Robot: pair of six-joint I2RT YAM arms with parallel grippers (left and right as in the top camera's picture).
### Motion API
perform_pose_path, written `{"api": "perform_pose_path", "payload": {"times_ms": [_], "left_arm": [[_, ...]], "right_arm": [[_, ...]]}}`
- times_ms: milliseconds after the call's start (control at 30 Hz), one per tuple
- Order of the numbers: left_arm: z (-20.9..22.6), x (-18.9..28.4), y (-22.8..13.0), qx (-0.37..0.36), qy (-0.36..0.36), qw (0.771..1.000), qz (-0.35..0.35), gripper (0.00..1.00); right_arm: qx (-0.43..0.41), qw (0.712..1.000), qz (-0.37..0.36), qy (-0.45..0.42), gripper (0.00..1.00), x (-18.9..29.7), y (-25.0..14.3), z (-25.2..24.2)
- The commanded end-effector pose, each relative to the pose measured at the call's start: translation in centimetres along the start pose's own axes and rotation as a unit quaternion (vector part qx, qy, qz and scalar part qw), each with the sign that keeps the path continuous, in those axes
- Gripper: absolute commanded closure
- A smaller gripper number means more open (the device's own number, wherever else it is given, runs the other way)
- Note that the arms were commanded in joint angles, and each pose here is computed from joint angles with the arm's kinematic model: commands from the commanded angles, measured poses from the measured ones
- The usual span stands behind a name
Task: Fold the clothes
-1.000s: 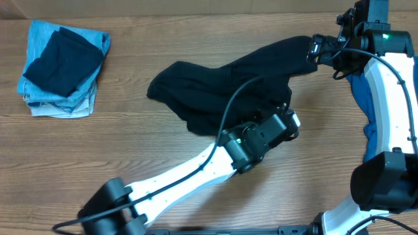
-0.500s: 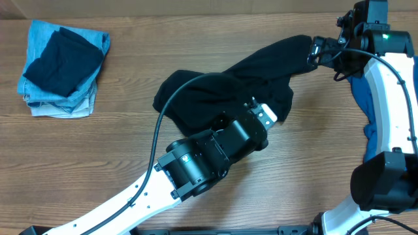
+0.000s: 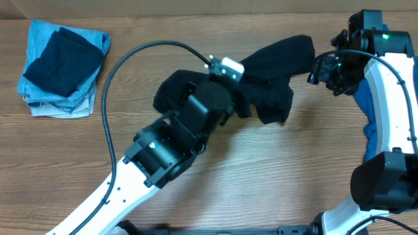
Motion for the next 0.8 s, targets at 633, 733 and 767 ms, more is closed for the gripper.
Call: {"api": "perform_pose_path", "payload": {"times_ms": [633, 733, 767], "left_arm": [[5.4, -1.4, 5.7, 0.031, 0.075, 0.982, -0.168, 0.96], [5.2, -1.9, 5.8, 0.026, 0.076, 0.982, -0.17, 0.96], [5.2, -2.0, 5.8, 0.026, 0.076, 0.982, -0.171, 0.96]], "right_arm": [[0.096, 0.994, 0.045, -0.031, 0.21, -10.2, -5.7, 3.8], [0.128, 0.991, 0.034, -0.024, 0.2, -11.2, -6.8, 5.6], [0.128, 0.991, 0.024, -0.033, 0.2, -11.7, -7.2, 6.1]]}}
Point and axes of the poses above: each gripper's point midway between its finger pads, its own x axis back along the fingers, its own z axis along the line the jaws close on, y = z × x, the point moved 8 cm from there along x, back along the fingers, and after that the axes turned 8 degrees about -x, right-handed, at the moved point
